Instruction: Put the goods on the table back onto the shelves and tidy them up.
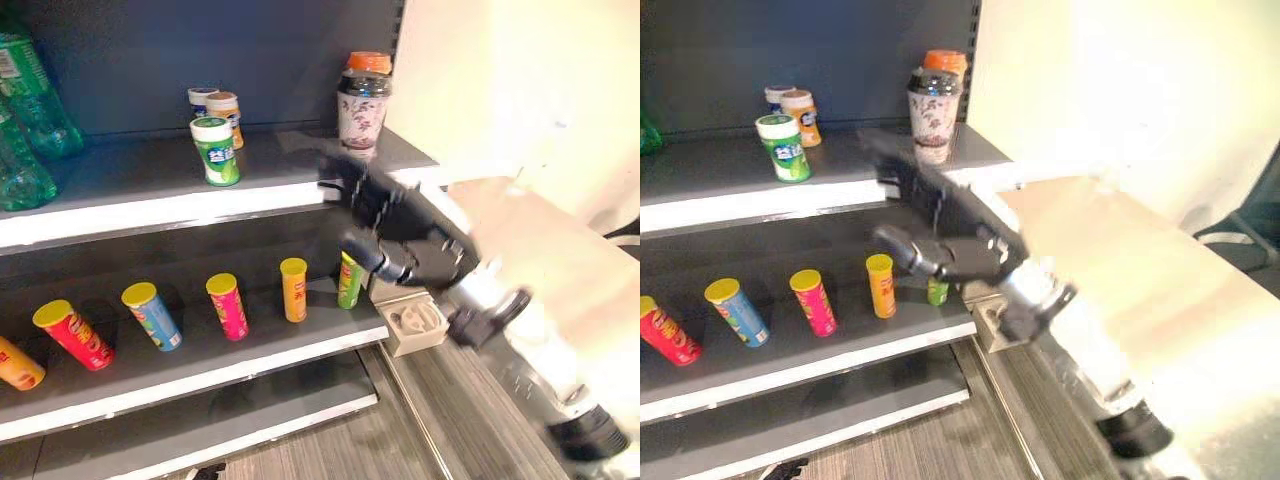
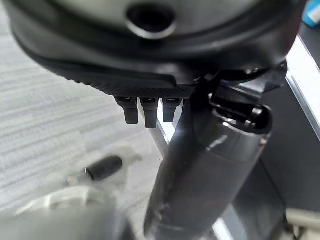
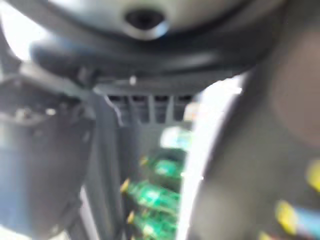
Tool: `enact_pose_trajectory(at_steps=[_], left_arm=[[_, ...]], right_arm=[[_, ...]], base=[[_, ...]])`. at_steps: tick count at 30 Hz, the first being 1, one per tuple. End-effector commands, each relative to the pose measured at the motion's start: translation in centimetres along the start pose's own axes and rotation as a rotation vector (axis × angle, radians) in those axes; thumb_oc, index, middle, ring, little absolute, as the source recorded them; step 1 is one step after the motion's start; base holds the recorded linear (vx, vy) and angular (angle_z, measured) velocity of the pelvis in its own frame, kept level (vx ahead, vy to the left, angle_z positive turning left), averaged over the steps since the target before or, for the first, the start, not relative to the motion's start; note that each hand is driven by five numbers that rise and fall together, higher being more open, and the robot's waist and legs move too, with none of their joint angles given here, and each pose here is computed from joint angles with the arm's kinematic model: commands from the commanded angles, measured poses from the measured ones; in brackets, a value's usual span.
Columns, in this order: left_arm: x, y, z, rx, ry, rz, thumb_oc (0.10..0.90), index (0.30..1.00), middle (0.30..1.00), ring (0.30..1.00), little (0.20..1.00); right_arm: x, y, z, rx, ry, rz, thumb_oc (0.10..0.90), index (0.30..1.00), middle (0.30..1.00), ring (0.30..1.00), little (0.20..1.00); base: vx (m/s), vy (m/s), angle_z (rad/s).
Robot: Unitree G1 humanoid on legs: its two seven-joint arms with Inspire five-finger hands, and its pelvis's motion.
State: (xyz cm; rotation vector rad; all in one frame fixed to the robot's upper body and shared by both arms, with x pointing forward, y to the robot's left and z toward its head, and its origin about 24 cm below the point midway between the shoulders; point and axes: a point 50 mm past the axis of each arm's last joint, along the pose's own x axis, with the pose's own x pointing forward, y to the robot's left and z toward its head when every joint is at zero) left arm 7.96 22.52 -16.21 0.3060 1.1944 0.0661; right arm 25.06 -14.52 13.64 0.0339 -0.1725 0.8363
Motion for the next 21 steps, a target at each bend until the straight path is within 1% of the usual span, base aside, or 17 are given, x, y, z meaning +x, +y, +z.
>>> enact_pose_trajectory(at_steps=[1, 2, 3, 4, 5, 8, 12, 15, 16, 17, 18, 19, 21], left_arm=[[0.5, 2.0, 3.4, 0.102, -0.121, 0.036, 0.8, 0.9, 0.9, 0.9, 0.9], [0.5, 2.0, 3.4, 0.103, -0.121, 0.036, 0.8, 0.9, 0.9, 0.9, 0.9], [0.5, 2.0, 3.3, 0.107, -0.123, 0.029, 0.8, 0.9, 0.9, 0.9, 0.9], [0.4, 1.9, 3.1, 0.12, -0.122, 0.021, 0.8, 0.9, 0.9, 0.9, 0.9], [0.4, 1.9, 3.1, 0.121, -0.122, 0.02, 0.8, 0.9, 0.9, 0.9, 0.9], [0.3, 1.6, 2.6, 0.137, -0.118, 0.003, 0.8, 0.9, 0.9, 0.9, 0.9], [0.2, 1.5, 2.8, 0.157, -0.13, -0.011, 0.8, 0.9, 0.9, 0.9, 0.9], [0.3, 1.1, 3.3, 0.165, -0.149, -0.019, 0.8, 0.9, 0.9, 0.9, 0.9], [0.3, 1.0, 3.3, 0.164, -0.146, -0.021, 0.8, 0.9, 0.9, 0.9, 0.9], [0.3, 1.0, 3.3, 0.164, -0.146, -0.02, 0.8, 0.9, 0.9, 0.9, 0.9], [0.3, 0.8, 3.6, 0.146, -0.155, -0.022, 0.8, 0.9, 0.9, 0.9, 0.9], [0.3, 0.8, 3.7, 0.147, -0.155, -0.021, 0.8, 0.9, 0.9, 0.9, 0.9], [0.4, 1.1, 4.4, 0.117, -0.168, -0.006, 0.8, 0.9, 0.9, 0.9, 0.9]], right_arm=[[0.5, 0.3, 4.4, -0.054, -0.176, 0.122, 0.8, 0.9, 0.9, 0.9, 0.9], [0.5, 0.3, 4.4, -0.054, -0.175, 0.121, 0.8, 0.9, 0.9, 0.9, 0.9], [-0.6, 0.2, 1.9, 0.026, -0.067, 0.101, 0.8, 0.9, 0.9, 0.9, 0.9], [-1.7, 0.3, 0.5, 0.064, -0.008, 0.09, 0.8, 0.9, 0.9, 0.9, 0.9], [-1.8, 0.3, 0.5, 0.064, -0.008, 0.09, 0.8, 0.9, 0.9, 0.9, 0.9], [-3.4, 0.7, -2.7, 0.158, 0.117, 0.059, 0.8, 0.9, 0.9, 0.9, 0.9], [-6.5, 0.0, -8.1, 0.185, 0.375, -0.052, 0.8, 0.9, 0.9, 0.9, 0.9], [-8.9, -0.6, -12.6, 0.181, 0.555, -0.2, 0.8, 0.9, 0.9, 0.9, 0.9], [-10.4, -0.3, -15.5, 0.203, 0.659, -0.306, 0.8, 0.9, 0.9, 0.9, 0.9], [-10.4, -0.3, -15.6, 0.203, 0.658, -0.306, 0.8, 0.9, 0.9, 0.9, 0.9], [-12.0, 0.1, -18.4, 0.22, 0.758, -0.436, 0.8, 0.9, 0.9, 0.9, 0.9], [-11.9, 0.1, -18.4, 0.22, 0.757, -0.436, 0.8, 0.9, 0.9, 0.9, 0.9], [-13.7, 0.6, -20.8, 0.218, 0.881, -0.559, 0.8, 0.9, 0.9, 0.9, 0.9]], base=[[-0.03, 0.003, -0.03], [-0.03, 0.001, 0.04], [0.0, 0.0, 0.0], [0.0, 0.0, 0.0], [-0.01, 0.0, 0.06], [-0.01, -0.001, 0.04], [-0.03, 0.006, 0.13], [-0.01, 0.0, 0.26], [0.0, -0.007, 0.24], [0.02, 0.0, 0.18], [0.02, 0.001, 0.06], [0.03, 0.001, 0.07], [0.02, -0.002, 0.09]])
